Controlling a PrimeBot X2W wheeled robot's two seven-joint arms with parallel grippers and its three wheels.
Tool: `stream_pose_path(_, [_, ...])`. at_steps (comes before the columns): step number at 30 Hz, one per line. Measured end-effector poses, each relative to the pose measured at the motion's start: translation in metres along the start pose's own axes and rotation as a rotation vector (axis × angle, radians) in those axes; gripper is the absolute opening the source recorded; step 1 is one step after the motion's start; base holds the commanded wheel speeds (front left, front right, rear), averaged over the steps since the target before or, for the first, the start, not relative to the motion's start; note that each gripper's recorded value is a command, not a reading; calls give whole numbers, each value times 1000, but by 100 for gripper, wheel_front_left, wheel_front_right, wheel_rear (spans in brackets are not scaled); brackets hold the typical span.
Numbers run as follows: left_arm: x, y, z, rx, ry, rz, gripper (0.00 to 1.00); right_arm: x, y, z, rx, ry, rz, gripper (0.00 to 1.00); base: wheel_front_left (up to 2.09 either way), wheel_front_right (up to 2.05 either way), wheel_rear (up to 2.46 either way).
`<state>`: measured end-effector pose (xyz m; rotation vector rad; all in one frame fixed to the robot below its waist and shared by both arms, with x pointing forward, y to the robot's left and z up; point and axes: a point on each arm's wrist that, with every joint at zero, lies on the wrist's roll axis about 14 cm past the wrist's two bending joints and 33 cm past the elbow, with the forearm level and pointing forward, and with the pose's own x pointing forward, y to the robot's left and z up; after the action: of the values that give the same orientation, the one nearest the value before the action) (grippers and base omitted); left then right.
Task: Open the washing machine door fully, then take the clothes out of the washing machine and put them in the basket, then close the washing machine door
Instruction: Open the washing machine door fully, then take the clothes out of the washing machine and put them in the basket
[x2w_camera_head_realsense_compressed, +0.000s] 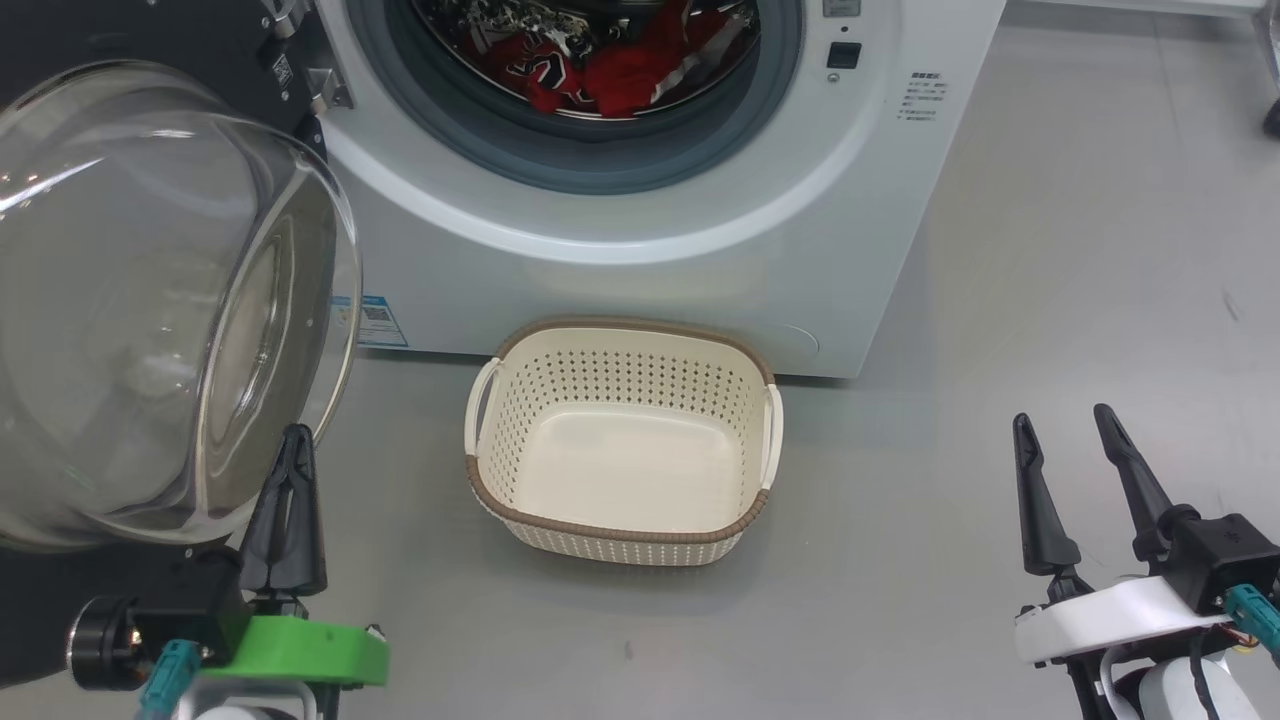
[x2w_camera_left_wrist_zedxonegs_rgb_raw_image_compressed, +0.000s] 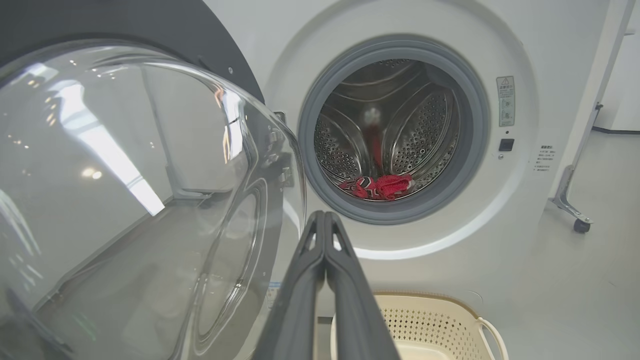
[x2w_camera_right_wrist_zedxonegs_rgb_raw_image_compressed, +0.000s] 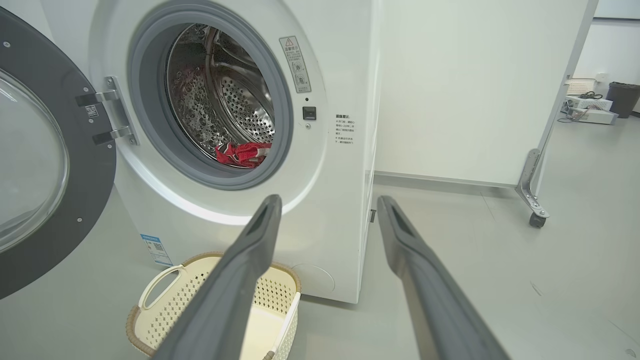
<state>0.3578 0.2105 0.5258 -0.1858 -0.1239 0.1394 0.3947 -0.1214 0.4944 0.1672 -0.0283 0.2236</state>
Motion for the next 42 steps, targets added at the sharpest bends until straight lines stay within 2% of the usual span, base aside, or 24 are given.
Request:
stream_pose_path(5, [-1,-28,-12,-21,48,-86,0,-10,-6,2,-9,0,-17,100,0,0,0])
stream_pose_path(7, [1,-36,-16,-26,65,-110,10,-15,-9,1,-17,3,-28,100,0,0,0])
stream_pose_path(11, [2,-47,-24,-37,94,-136,43,-23,-16,2,-22,4,-48,100,0,0,0])
stream_pose_path(12, [2,-49,-27,-38,103,-141,59,-26,-17,2,-22,6,-53,100,0,0,0])
stream_pose_path(13, [2,-51,-30,-39,117,-143,98,-28,-19,1,-24,8,-56,100,0,0,0])
stream_pose_path(23, [3,-70,-45,-47,177,-182,100,-43,-44,10,-45,-8,-140,100,0,0,0])
stream_pose_path(42, [1,-73,-53,7,209,-186,100,-46,-50,11,-46,-13,-160,100,0,0,0])
